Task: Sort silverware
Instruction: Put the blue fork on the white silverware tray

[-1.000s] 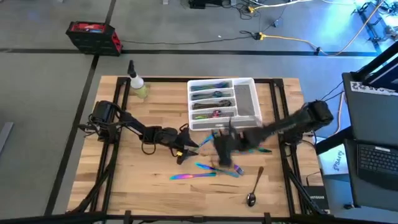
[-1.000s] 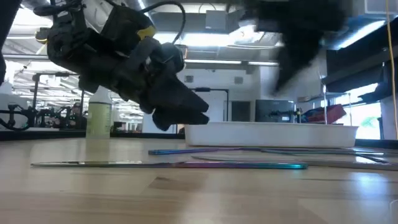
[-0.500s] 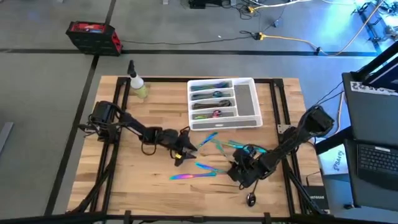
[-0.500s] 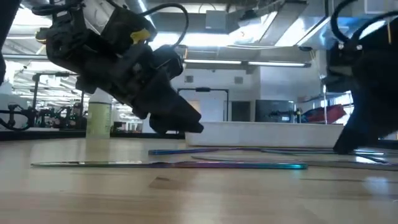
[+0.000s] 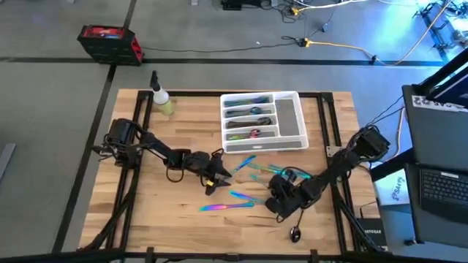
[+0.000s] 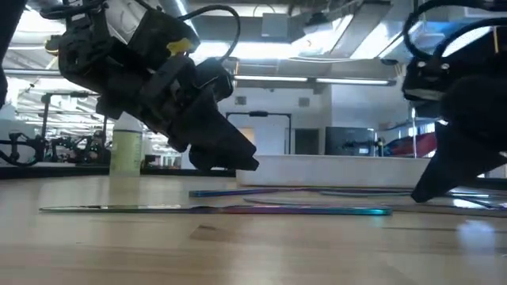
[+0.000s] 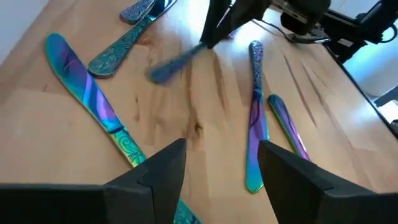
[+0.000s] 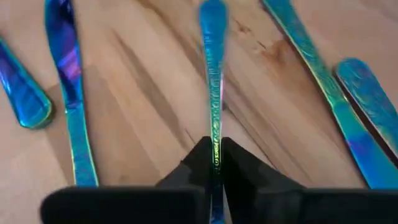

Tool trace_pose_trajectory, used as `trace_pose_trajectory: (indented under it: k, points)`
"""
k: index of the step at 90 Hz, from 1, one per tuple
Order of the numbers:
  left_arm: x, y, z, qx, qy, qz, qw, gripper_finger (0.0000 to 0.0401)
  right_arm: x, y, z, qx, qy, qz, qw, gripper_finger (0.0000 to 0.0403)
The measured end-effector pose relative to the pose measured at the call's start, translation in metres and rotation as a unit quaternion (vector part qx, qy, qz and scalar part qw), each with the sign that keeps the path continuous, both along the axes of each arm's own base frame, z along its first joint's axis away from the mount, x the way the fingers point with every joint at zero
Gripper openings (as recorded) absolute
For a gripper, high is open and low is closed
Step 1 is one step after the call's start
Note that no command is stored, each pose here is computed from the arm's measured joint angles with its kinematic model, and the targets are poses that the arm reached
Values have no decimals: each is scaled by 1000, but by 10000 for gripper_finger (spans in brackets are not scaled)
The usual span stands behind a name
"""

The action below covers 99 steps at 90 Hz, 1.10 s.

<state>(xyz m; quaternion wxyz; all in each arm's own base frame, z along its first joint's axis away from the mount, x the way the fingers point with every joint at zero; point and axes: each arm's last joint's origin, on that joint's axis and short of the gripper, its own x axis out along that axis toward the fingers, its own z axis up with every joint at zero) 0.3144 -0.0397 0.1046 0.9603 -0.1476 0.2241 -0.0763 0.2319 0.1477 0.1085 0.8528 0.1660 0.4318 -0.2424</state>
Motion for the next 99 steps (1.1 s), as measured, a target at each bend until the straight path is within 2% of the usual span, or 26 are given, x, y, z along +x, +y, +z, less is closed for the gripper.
trace_pose_trajectory:
  k: [11, 18, 31, 42, 54, 66, 80, 88, 99]
  points:
    - [0, 0, 0, 1, 0, 3, 1000, 186, 17, -6, 25, -9, -13, 38, 999, 10]
    - [0, 0, 0, 1, 0, 3, 1000, 186, 28, -17, 55, -23, -26, 61, 998, 5]
    - [0, 1, 0, 4, -1, 9, 1000, 186, 31, -52, 111, -84, 0, 87, 993, 5]
    - [0, 1, 0, 5, 0, 13, 1000, 186, 29, -101, 161, -145, 1, 104, 984, 3]
    - [0, 1, 1, 21, -7, 10, 1000, 186, 29, -175, 190, -167, 15, 125, 978, 2]
    - [1, -4, 3, 76, -29, 26, 996, 186, 36, -240, 192, -187, 27, 194, 963, 1]
    - [-1, -13, 4, 180, -42, 56, 981, 186, 47, -298, 188, -167, 32, 236, 957, 1]
    - [-1, -18, 4, 193, -44, 57, 979, 186, 59, -323, 179, -158, 46, 271, 948, 0]
    - [-2, -19, 3, 184, -36, 59, 981, 186, 83, -349, 165, -151, 70, 315, 934, 0]
